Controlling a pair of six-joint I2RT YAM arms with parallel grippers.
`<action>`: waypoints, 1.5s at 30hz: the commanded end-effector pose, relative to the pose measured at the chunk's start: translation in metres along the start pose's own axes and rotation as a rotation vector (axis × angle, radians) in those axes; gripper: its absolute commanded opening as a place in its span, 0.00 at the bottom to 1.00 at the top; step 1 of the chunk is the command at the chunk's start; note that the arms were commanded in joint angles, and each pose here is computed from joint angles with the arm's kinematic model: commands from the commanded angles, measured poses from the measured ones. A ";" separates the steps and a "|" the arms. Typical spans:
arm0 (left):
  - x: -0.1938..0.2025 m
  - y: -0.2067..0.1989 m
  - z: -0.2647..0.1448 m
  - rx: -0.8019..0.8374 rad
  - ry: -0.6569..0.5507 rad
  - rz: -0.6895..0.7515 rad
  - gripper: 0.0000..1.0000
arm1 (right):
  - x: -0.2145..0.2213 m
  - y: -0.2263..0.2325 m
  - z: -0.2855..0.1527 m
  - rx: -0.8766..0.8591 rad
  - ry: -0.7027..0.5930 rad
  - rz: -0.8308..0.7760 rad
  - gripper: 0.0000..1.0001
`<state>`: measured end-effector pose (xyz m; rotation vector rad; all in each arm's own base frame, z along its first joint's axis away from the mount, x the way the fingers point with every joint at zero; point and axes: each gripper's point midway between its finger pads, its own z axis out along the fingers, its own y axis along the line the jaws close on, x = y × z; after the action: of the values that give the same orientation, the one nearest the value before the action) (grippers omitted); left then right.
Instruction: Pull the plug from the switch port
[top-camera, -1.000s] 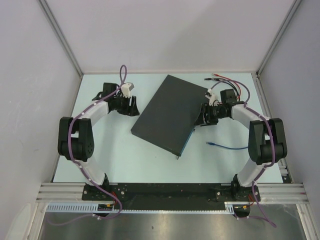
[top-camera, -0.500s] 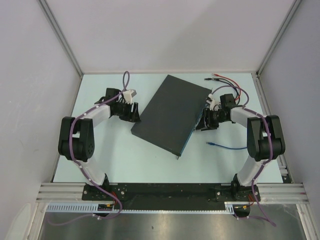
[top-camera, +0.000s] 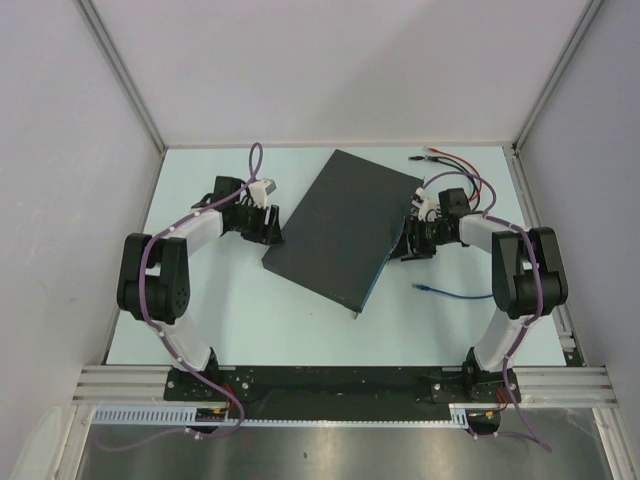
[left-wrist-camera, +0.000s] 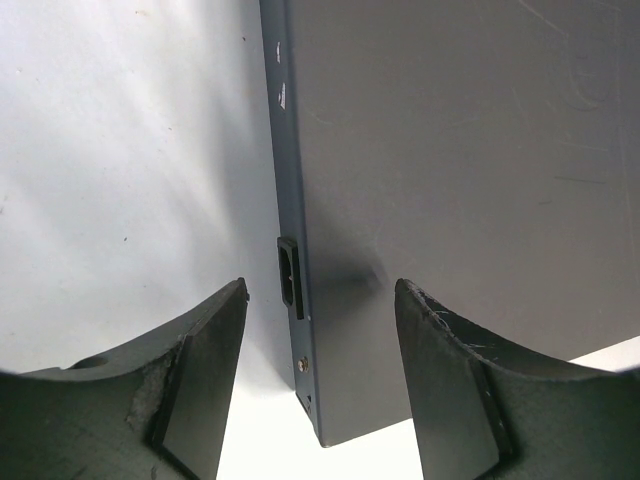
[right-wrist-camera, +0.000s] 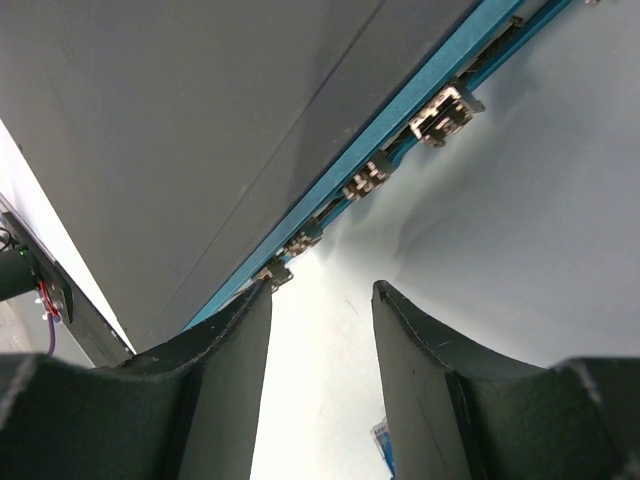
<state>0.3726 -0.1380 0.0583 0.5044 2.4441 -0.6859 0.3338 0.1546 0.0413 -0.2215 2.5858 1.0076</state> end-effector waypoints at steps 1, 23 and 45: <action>-0.013 -0.010 -0.009 0.013 -0.052 0.041 0.66 | -0.002 -0.002 0.006 -0.008 -0.007 0.001 0.50; -0.012 -0.007 -0.006 0.005 -0.045 0.054 0.66 | -0.002 0.009 0.003 -0.113 -0.004 -0.016 0.50; -0.015 -0.011 -0.007 0.006 -0.059 0.070 0.66 | 0.039 -0.058 -0.007 0.415 0.133 0.052 0.43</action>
<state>0.3701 -0.1405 0.0562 0.5243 2.4394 -0.6829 0.3273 0.1614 0.0355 -0.2501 2.6392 0.9336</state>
